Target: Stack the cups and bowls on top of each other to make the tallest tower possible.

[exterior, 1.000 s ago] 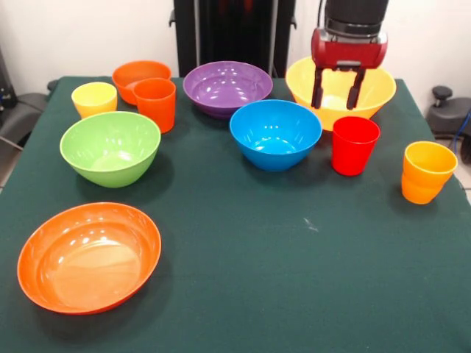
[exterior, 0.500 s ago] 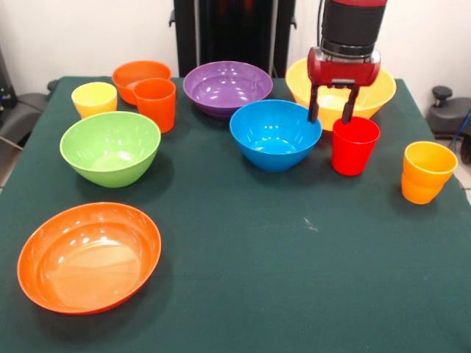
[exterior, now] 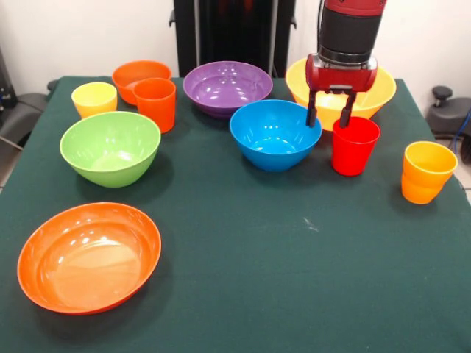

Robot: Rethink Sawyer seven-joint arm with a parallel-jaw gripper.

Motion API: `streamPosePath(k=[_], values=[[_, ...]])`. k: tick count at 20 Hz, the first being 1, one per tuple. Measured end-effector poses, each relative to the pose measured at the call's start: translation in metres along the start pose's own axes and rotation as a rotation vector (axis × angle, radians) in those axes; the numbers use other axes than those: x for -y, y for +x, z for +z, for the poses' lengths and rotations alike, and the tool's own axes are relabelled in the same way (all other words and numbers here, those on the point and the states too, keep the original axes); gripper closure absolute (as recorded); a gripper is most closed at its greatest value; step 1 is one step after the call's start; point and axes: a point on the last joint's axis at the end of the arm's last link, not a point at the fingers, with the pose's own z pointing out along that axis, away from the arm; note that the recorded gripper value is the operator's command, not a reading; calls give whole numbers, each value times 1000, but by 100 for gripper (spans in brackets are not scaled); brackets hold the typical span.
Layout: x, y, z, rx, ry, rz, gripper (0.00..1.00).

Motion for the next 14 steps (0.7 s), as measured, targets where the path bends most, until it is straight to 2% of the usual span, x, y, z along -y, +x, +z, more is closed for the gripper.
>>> streamPosePath(k=[9,14], values=[[4,-15,-7,34,7,4,0],[9,-31,-25,73,8,13,0]])
